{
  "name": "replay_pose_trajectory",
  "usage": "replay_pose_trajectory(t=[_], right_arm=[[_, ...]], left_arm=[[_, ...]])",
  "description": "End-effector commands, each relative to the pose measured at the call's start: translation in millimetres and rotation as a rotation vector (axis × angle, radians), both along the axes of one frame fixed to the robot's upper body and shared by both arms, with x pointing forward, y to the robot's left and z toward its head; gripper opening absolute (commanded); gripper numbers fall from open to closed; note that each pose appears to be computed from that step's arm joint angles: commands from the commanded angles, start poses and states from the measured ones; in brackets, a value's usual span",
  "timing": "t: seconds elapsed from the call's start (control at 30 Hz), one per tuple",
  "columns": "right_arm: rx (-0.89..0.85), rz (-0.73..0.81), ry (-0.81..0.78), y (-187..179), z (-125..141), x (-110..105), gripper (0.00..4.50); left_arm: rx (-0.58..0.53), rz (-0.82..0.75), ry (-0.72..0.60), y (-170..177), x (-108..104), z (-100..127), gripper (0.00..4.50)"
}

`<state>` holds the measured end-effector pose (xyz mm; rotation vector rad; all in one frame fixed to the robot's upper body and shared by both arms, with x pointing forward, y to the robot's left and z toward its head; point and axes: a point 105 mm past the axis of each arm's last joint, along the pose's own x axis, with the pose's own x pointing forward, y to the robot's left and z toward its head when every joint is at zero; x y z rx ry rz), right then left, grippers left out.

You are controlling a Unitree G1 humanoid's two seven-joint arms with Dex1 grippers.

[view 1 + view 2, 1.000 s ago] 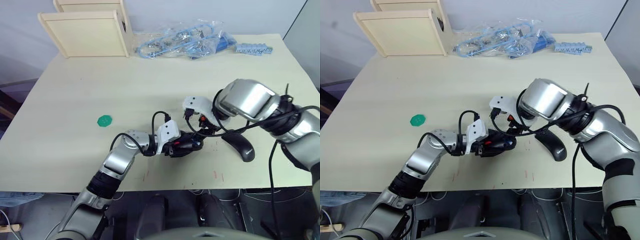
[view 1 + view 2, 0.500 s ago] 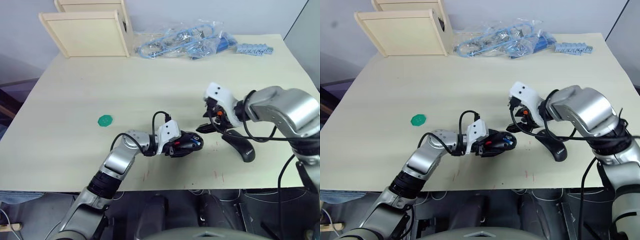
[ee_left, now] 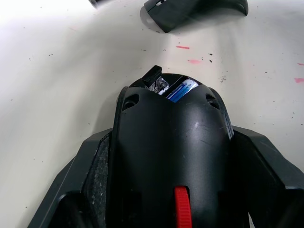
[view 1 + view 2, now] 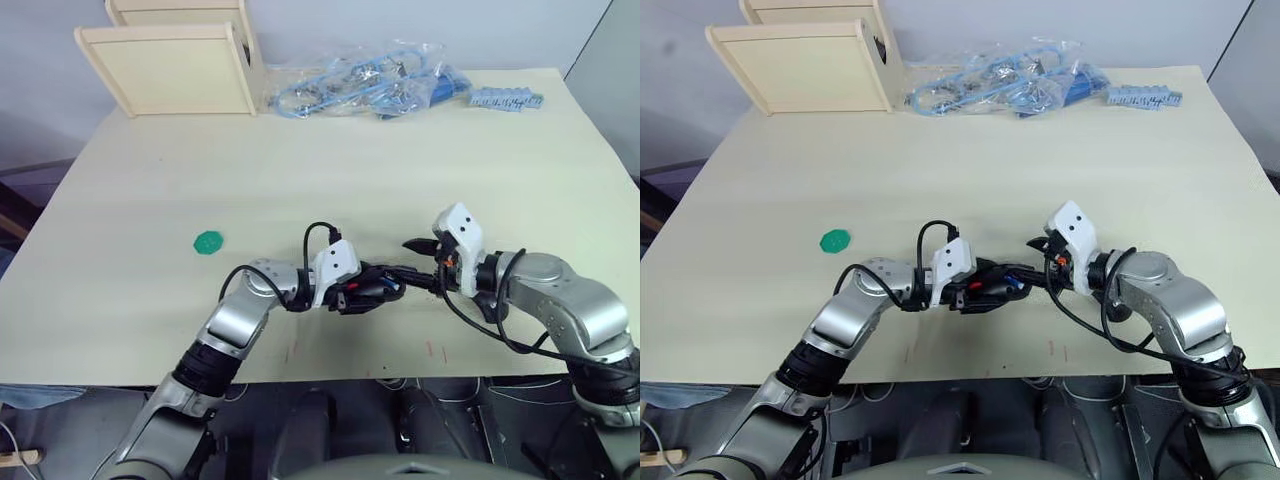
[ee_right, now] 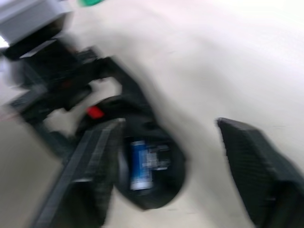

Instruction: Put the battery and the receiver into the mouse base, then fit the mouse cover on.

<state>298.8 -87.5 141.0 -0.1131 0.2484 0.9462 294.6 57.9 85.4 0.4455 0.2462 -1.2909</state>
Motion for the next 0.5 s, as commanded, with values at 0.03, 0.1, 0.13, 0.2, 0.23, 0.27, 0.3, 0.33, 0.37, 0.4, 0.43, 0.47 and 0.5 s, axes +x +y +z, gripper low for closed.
replay_pose_trajectory(t=[0.03,0.1,0.13,0.2,0.23,0.27,0.3,0.33,0.37,0.4,0.43,0.47,0.5], right_arm=[[0.067,-0.011,-0.055,-1,9,-1,1.31],[0.062,-0.006,-0.075,1,2,-3,0.34],[0.069,-0.007,-0.083,2,0,-3,0.14],[0.067,0.001,-0.094,4,-2,-4,0.0],[0.065,0.008,-0.097,5,-3,-5,0.0],[0.062,0.013,-0.101,5,-5,-5,0.0],[0.061,0.018,-0.099,6,-7,-6,0.0],[0.059,0.024,-0.099,7,-9,-7,0.0],[0.056,0.032,-0.1,8,-11,-8,0.0],[0.054,0.038,-0.099,9,-13,-8,0.0],[0.053,0.04,-0.098,9,-14,-9,0.0],[0.051,0.042,-0.098,9,-15,-9,0.0],[0.053,0.043,-0.097,10,-15,-9,0.0]], left_arm=[[0.02,-0.014,0.022,-2,-3,-7,3.0],[0.021,-0.014,0.021,-2,-3,-7,3.0],[0.022,-0.014,0.02,-2,-3,-7,3.0],[0.023,-0.016,0.019,-2,-3,-7,3.0],[0.023,-0.016,0.019,-2,-3,-7,3.0],[0.024,-0.016,0.019,-2,-3,-7,3.0],[0.025,-0.016,0.02,-2,-3,-7,3.0],[0.026,-0.016,0.02,-2,-3,-7,3.0],[0.027,-0.017,0.02,-1,-3,-7,3.0],[0.027,-0.016,0.02,-1,-3,-7,3.0],[0.027,-0.016,0.02,-1,-3,-7,3.0],[0.027,-0.016,0.021,-1,-3,-7,3.0],[0.028,-0.015,0.021,-1,-3,-7,3.0]])
